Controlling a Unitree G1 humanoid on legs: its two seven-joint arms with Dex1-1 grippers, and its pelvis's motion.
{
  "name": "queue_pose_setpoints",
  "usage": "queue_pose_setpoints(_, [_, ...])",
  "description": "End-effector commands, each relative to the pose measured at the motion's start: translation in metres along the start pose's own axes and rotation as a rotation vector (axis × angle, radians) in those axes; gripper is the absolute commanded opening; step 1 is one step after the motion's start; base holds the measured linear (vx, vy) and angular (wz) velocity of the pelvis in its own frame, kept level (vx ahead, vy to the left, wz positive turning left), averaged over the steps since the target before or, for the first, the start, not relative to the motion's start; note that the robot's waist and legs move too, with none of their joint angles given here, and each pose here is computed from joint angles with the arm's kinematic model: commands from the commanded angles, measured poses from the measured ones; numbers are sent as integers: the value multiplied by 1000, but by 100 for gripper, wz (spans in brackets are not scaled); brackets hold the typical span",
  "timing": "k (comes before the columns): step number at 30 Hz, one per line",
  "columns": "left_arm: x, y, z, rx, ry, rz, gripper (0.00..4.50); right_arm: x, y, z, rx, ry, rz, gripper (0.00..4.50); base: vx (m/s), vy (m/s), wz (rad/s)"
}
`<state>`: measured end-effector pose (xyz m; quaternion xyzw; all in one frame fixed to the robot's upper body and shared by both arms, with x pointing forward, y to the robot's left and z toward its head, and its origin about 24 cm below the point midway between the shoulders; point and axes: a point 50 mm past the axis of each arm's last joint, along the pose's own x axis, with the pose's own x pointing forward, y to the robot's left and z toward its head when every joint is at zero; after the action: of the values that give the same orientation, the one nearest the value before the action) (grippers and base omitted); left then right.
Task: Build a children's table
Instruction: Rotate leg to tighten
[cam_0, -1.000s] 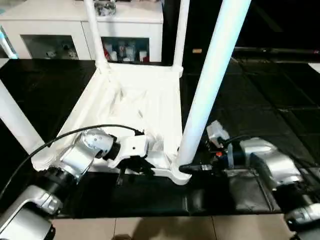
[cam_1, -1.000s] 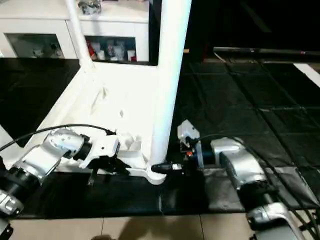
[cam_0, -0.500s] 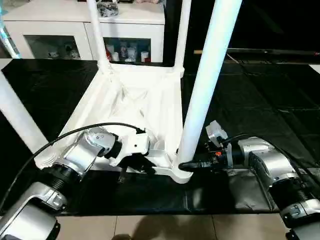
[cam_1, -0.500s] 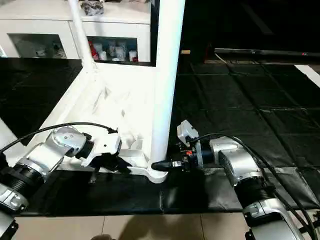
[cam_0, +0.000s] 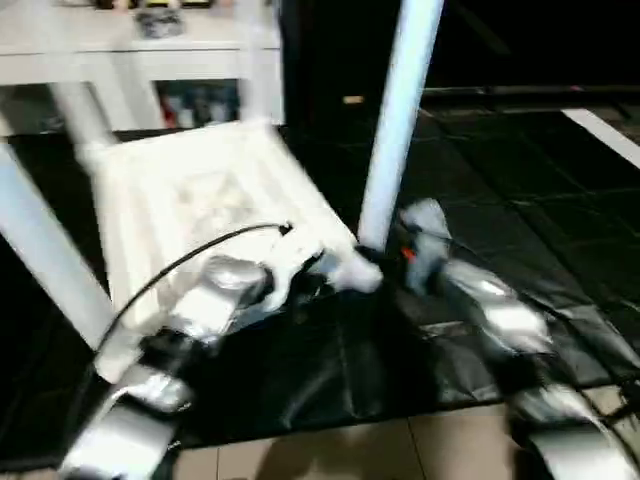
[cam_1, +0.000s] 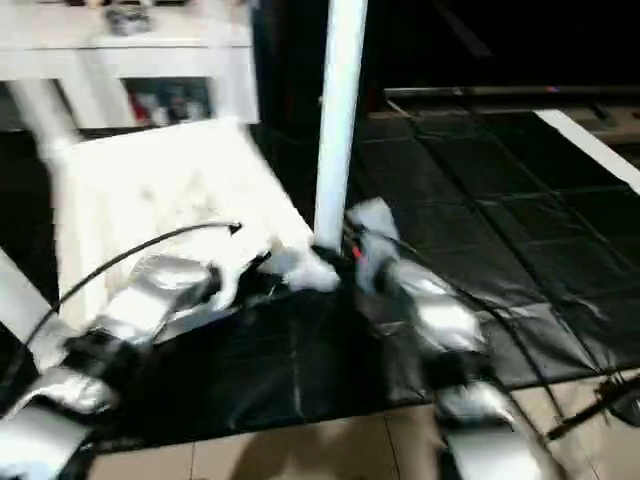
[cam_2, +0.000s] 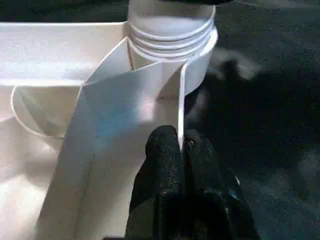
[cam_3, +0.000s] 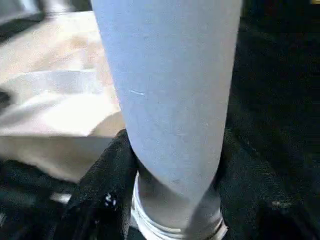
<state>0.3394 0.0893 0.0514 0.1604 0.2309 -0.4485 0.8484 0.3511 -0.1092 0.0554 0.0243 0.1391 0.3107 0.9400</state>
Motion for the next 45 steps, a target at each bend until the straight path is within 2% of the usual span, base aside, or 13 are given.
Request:
queue_pose_setpoints(1, [13,-15,23,47,-68,-46,0,16,33,-14,15,64,115,200,0,0,0])
queue_pose_setpoints(3, [13,-14,24,58,-54,-37,0,17,37,-11,8,44,130,200,0,0,0])
queue_pose_setpoints(4, [13,-13,24,59,-49,-32,0,17,38,-10,6,35,136,255,0,0,0])
queue_pose_setpoints(6, [11,-11,22,71,-40,-36,0,15,38,-9,0,20,144,268,0,0,0])
queue_pose_setpoints(11, [0,-3,7,109,-7,-91,0,-4,18,-14,20,-10,133,290,0,0,0])
queue_pose_setpoints(12, [-2,-3,5,117,-4,-107,0,-8,15,-14,15,-15,145,311,0,0,0])
queue_pose_setpoints(15, [-10,-4,-1,172,0,-199,0,-28,3,-15,-36,-22,214,329,0,0,0])
queue_pose_setpoints(16, [-13,-5,-3,207,-3,-239,0,-35,-1,-15,-59,-21,237,353,0,0,0])
queue_pose_setpoints(20, [-20,-8,-7,261,3,-347,0,-51,-11,-12,-98,-16,301,365,0,0,0])
queue_pose_setpoints(22, [-28,-11,-10,297,24,-449,0,-64,-16,-8,-128,-3,385,402,0,0,0])
queue_pose_setpoints(28, [-33,-14,-13,383,68,-578,0,-78,-17,-7,-220,86,564,405,0,0,0])
queue_pose_setpoints(34, [-33,-20,-13,438,83,-678,0,-81,-9,-9,-187,139,742,405,0,0,0])
queue_pose_setpoints(45, [-33,-22,-10,455,75,-727,0,-73,-7,-8,-98,163,836,306,0,0,0])
